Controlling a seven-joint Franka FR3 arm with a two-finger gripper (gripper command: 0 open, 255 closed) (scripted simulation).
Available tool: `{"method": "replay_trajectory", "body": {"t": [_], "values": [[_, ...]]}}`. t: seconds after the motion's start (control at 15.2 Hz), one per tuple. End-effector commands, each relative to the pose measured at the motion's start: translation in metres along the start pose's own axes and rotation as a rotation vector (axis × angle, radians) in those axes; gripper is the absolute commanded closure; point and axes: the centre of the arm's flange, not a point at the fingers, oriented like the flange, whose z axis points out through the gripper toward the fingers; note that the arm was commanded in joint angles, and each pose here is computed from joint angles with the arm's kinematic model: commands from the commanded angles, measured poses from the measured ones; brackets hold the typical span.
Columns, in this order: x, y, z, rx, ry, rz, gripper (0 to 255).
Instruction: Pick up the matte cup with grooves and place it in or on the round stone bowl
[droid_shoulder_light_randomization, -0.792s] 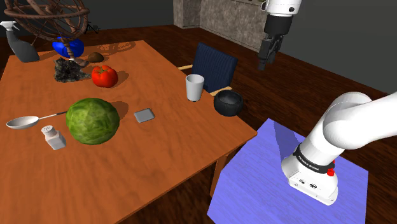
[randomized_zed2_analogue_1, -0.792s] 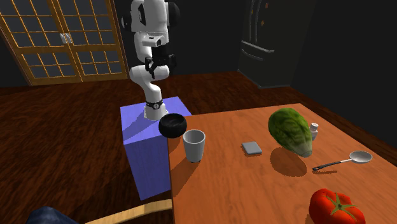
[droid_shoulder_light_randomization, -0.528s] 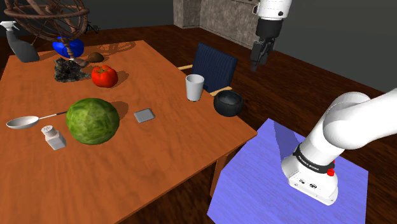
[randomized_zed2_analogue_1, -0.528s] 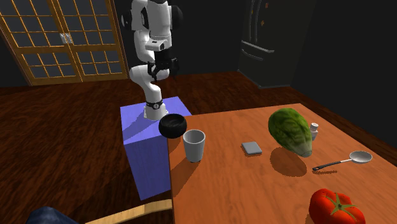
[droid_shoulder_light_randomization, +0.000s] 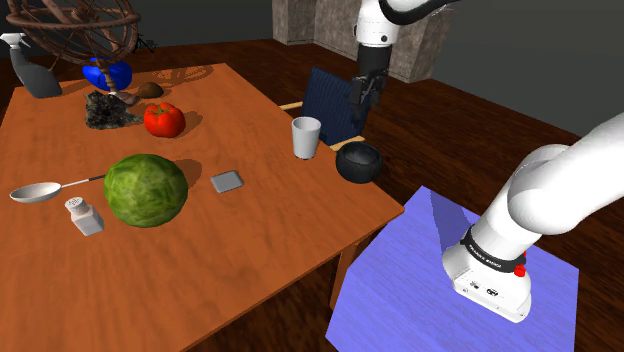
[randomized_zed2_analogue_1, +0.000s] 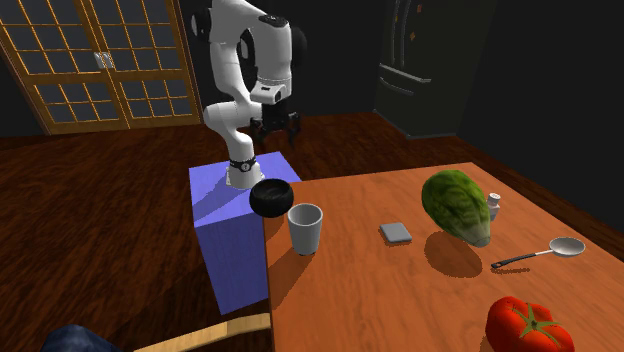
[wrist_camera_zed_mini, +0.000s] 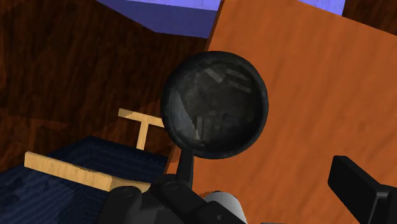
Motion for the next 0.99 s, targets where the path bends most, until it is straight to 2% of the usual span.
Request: {"method": "replay_trajectory", "body": {"t": [0.0,0.92], "values": [[0.028,-0.006,0.011,-0.006,-0.001,-0.003,0],[0.198,-0.046,0.079,-0.053,-0.01,-0.019,0]]}}
